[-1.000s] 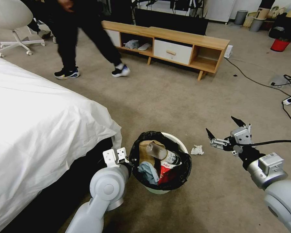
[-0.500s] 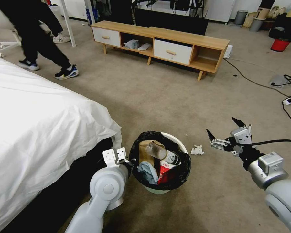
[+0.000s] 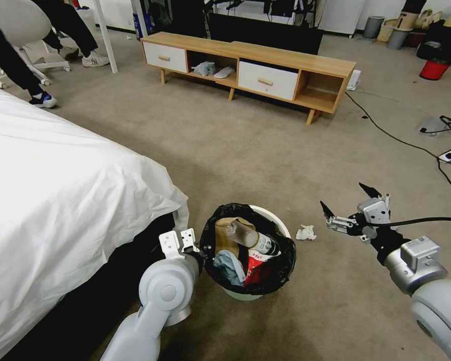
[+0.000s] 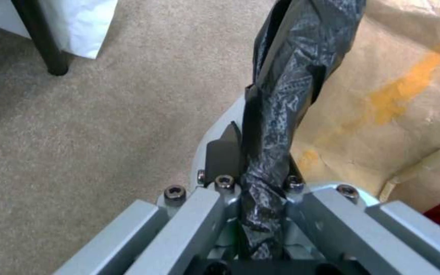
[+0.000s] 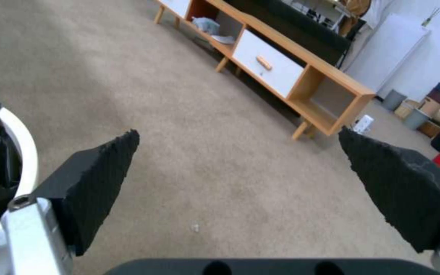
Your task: Pick up the trash bin, then pick up the garbage from the floor and place it into the trash bin.
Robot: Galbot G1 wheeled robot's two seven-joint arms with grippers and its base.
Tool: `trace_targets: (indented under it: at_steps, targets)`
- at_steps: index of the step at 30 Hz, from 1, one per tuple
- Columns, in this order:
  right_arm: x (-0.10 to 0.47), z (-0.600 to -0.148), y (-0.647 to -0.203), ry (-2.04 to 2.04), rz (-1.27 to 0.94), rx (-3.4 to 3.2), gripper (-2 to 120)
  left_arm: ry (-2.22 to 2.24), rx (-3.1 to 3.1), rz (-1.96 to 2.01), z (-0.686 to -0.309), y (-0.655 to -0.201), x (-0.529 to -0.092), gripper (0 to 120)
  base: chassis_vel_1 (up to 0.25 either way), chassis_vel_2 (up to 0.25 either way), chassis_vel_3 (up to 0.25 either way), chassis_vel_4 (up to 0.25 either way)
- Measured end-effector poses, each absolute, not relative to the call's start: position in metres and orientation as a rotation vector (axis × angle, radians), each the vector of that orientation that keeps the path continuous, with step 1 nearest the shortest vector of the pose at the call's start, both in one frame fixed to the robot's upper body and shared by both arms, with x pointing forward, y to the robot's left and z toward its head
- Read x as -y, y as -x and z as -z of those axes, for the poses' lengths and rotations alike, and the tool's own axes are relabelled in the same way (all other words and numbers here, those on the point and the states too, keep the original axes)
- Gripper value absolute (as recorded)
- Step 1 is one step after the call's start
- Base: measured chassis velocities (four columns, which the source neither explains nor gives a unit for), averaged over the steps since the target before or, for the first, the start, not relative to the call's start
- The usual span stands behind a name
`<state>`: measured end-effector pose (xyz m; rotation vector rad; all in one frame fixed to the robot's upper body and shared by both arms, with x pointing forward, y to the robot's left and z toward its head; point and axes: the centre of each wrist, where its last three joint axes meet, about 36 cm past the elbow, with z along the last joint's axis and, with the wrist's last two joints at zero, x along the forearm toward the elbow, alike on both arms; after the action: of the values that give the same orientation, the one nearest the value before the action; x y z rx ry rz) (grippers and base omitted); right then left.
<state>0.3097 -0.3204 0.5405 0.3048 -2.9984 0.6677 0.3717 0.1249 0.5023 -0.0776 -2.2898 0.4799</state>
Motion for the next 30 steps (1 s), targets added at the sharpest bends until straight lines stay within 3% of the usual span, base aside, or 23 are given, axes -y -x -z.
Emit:
trace_targets:
  at_steps: [10, 30]
  targets:
    - [0.3205, -0.541, -0.31, -0.311, -0.673, 2.998, 100, 0.077, 2.29, -0.482, -0.5024, -0.3716, -0.1249, 1, 0.0, 0.0, 0.0, 0.0]
    - [0.3215, -0.5417, -0.3098, -0.313, -0.675, 3.006, 100, 0.074, 2.289, -0.488, -0.5019, -0.3729, -0.1225, 1, -0.057, 0.072, 0.063, -0.056]
